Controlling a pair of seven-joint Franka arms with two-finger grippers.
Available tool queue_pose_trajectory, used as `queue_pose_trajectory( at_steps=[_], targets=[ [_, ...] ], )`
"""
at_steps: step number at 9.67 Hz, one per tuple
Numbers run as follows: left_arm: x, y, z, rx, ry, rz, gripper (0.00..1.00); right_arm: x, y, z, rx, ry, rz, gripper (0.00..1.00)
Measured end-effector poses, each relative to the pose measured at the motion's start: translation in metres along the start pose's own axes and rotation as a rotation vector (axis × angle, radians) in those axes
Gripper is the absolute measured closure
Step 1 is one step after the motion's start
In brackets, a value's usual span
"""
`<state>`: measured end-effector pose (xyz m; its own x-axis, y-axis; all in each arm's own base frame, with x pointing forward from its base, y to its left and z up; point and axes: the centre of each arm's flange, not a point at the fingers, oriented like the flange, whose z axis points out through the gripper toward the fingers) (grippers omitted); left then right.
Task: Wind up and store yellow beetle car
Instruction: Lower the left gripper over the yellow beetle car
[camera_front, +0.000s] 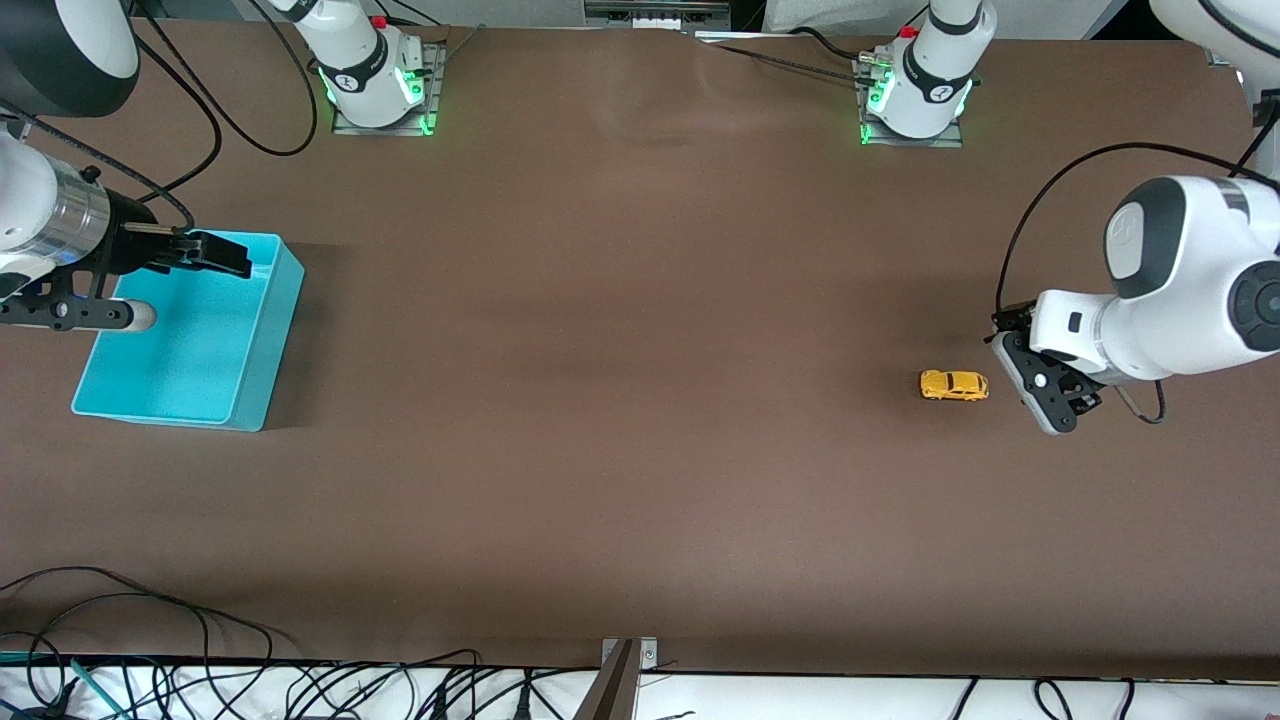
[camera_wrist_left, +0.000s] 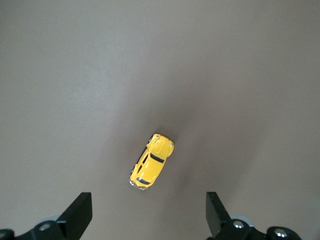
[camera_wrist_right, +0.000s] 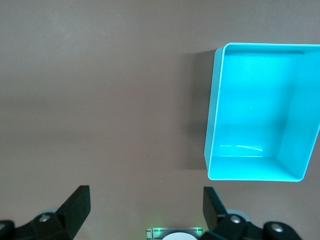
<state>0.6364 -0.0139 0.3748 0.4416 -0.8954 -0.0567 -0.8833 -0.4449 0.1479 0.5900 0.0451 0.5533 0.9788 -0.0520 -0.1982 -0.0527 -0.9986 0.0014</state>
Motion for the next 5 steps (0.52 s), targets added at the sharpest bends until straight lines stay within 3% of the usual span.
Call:
queue_pose_trajectory(
  at_steps=[5],
  targets=[
    [-0.01,0.006,0.078,0.057,-0.003,0.283,0.0,0.0,-0.001,0.0,0.0,-0.001,-0.001,0.0]
  ],
)
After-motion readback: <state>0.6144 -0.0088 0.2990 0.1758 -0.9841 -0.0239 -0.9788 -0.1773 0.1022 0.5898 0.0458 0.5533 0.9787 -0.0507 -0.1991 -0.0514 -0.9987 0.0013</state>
